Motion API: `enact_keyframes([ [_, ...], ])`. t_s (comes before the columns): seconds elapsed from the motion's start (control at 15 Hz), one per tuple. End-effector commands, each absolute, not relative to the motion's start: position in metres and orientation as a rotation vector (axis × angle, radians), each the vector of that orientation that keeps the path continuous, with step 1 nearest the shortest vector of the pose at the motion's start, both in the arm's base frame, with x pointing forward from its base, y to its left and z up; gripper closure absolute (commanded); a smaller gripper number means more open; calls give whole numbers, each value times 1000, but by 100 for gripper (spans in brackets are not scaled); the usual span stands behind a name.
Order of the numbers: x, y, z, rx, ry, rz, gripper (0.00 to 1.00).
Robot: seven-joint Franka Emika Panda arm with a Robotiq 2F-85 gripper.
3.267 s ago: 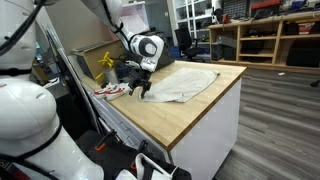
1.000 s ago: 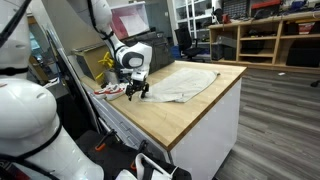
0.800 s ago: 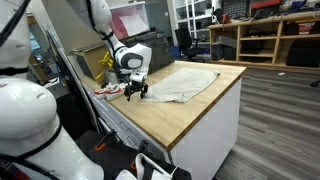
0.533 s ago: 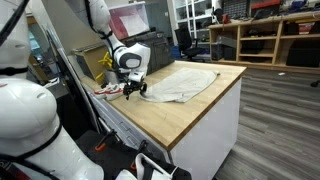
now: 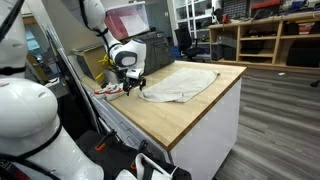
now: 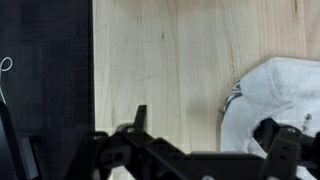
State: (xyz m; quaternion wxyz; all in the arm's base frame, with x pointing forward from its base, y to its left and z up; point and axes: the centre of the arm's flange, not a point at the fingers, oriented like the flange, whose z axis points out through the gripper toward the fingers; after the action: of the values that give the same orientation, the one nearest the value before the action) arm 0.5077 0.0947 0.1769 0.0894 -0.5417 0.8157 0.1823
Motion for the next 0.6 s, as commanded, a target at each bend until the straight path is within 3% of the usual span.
enact_keyframes([
  [0.0, 495, 95, 182, -1600, 2406, 490, 0],
  [0.2, 493, 92, 178, -1607, 2409, 471, 3],
  [0.27, 492, 91, 177, -1605, 2409, 464, 26],
  [0.4, 492, 89, 177, -1600, 2408, 445, 32],
  [0.53, 492, 87, 178, -1588, 2411, 418, 48],
])
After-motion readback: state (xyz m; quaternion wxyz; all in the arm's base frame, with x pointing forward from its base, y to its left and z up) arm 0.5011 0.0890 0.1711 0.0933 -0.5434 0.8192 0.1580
